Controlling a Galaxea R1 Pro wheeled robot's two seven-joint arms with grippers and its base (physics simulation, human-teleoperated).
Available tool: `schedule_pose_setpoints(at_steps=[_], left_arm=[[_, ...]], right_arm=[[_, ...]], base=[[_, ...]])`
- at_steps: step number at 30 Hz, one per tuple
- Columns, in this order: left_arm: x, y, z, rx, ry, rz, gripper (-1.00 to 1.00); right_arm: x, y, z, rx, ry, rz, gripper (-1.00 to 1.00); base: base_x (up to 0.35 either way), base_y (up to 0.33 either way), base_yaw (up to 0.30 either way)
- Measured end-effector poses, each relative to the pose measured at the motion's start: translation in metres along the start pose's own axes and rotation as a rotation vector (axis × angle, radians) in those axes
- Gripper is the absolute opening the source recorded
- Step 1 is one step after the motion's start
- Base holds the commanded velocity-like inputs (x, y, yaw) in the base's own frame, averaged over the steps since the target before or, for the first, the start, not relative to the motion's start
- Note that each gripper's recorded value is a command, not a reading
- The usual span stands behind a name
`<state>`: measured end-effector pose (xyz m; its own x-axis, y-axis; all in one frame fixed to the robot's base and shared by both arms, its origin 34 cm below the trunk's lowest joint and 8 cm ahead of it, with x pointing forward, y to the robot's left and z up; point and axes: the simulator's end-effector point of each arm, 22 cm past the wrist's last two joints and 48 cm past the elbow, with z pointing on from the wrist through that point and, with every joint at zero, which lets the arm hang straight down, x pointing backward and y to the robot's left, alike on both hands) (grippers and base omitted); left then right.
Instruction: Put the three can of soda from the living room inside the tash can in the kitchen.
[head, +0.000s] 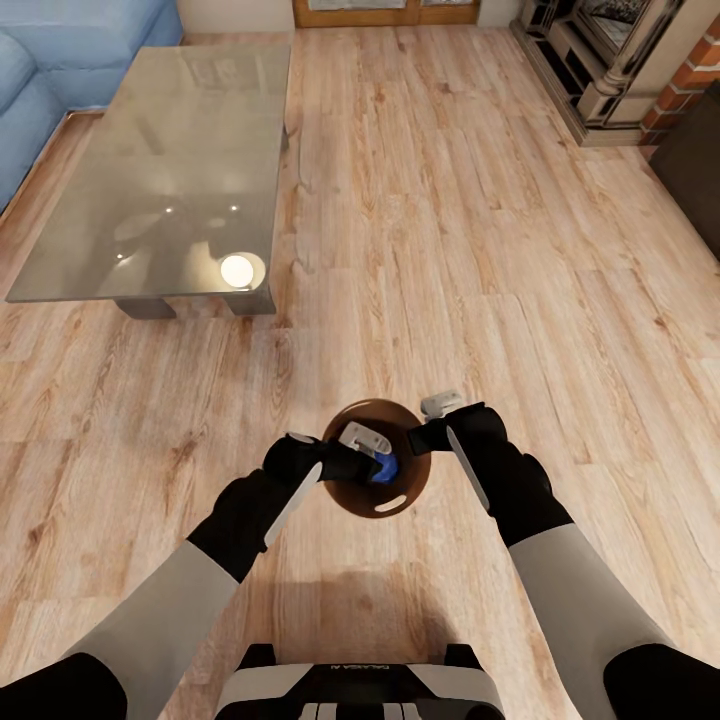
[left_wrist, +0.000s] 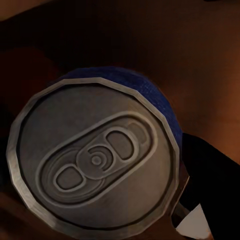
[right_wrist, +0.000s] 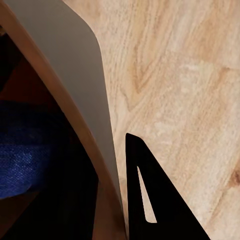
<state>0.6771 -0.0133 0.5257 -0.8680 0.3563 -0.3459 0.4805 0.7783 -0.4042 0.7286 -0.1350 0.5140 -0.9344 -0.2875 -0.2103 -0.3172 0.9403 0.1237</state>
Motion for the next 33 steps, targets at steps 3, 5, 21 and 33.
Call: schedule_pose_setpoints(at_steps=[3,5,21,33], left_arm=[[0.0046,0.0029,0.005,-0.015,0.006,-0.003,-1.0],[0.0065,0.0042,0.007,-0.023,0.009,-0.005,-1.0],[0.0096,0.0073,0.009,-0.034,0.014,-0.005,1.0],[0.0097,0.0082,0.0081,-0.03,0.013,-0.007,1.0]], right_arm=[[-0.0001,0.0008,-0.0001,-0.003,0.0,0.002,-1.0],[-0.0001,0.0012,0.0,-0.005,0.0,0.002,-1.0],[0.0001,0.0036,0.0001,-0.014,0.0,0.005,-1.0],[0.0004,0.0052,0.0004,-0.022,0.001,0.009,-1.0]], base=[[0.0,0.0,0.0],[0.0,0.0,0.0],[0.0,0.0,0.0],[0.0,0.0,0.0]])
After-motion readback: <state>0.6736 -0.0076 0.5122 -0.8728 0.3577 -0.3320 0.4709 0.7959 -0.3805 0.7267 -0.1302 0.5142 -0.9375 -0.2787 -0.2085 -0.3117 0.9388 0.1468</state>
